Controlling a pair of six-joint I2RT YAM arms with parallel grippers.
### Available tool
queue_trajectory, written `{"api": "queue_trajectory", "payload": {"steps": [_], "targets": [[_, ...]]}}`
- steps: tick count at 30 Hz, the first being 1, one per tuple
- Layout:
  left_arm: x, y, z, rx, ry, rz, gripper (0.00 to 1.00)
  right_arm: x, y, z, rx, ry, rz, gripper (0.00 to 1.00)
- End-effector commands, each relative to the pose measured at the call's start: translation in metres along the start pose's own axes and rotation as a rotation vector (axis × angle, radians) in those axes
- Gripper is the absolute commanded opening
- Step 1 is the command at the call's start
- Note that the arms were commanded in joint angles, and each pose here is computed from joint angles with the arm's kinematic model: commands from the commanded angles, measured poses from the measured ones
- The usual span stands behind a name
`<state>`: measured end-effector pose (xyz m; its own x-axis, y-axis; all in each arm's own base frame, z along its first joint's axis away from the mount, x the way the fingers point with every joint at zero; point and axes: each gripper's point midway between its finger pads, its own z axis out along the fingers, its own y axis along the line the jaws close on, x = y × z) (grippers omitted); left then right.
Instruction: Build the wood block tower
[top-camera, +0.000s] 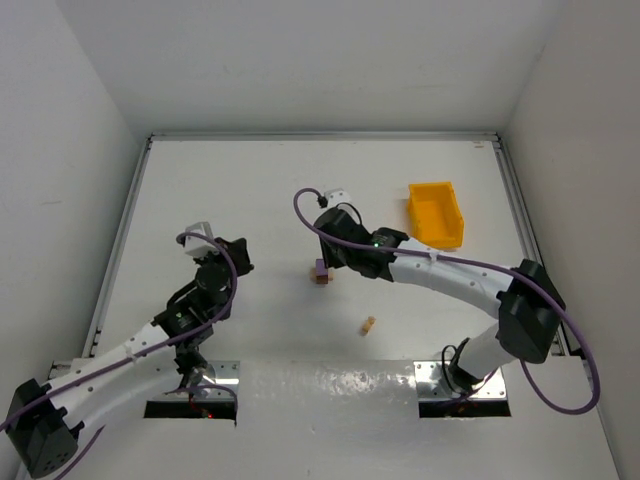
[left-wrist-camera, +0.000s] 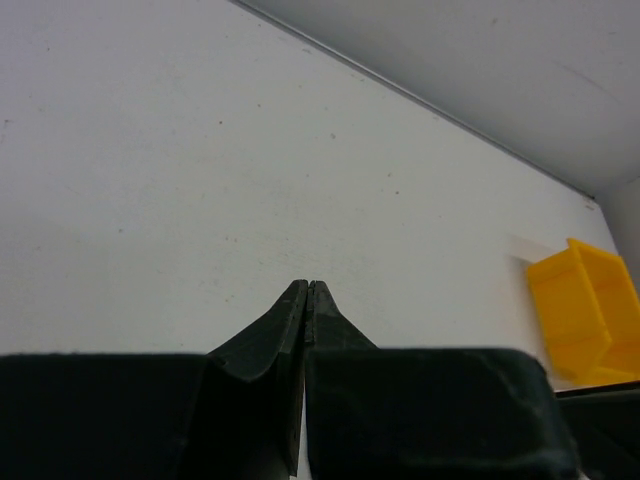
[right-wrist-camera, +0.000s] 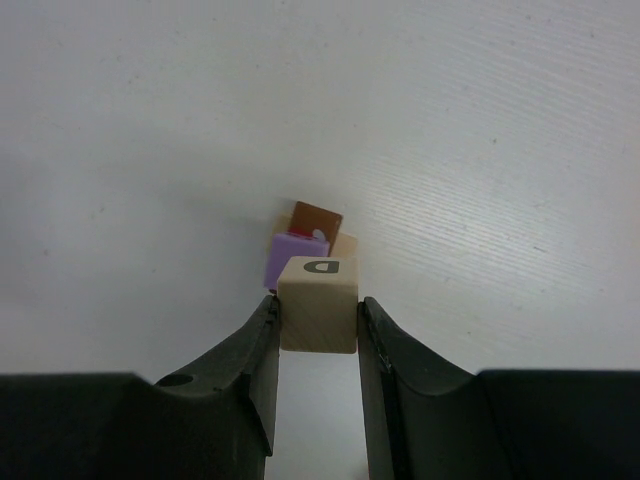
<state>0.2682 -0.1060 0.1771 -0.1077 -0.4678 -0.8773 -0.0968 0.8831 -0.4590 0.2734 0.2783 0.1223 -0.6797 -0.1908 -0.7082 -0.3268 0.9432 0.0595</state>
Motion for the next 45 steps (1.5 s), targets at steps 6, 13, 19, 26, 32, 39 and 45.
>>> {"api": "queue_trajectory", "payload": {"steps": [6, 13, 19, 26, 32, 39, 45], "targets": [[-0.022, -0.011, -0.014, 0.088, -0.062, -0.108, 0.00, -0.020, 0.027, -0.005, 0.022, -0.096, 0.165, 0.28], [-0.022, -0.010, -0.012, 0.074, -0.060, -0.099, 0.00, -0.012, 0.020, 0.005, 0.105, -0.064, 0.166, 0.27], [-0.021, -0.010, -0.011, 0.069, -0.055, -0.097, 0.00, -0.011, 0.023, 0.010, 0.102, -0.069, 0.197, 0.27], [-0.019, -0.010, -0.011, 0.069, -0.050, -0.095, 0.00, -0.010, 0.030, 0.015, 0.085, -0.052, 0.200, 0.27], [-0.019, -0.010, -0.011, 0.069, -0.048, -0.097, 0.00, -0.005, 0.028, 0.018, 0.097, -0.033, 0.192, 0.28], [-0.017, -0.011, -0.010, 0.071, -0.042, -0.093, 0.00, -0.005, 0.034, 0.020, 0.077, -0.024, 0.194, 0.27], [-0.018, -0.012, -0.011, 0.075, -0.043, -0.098, 0.00, -0.004, 0.035, 0.021, 0.073, -0.019, 0.195, 0.28]]}}
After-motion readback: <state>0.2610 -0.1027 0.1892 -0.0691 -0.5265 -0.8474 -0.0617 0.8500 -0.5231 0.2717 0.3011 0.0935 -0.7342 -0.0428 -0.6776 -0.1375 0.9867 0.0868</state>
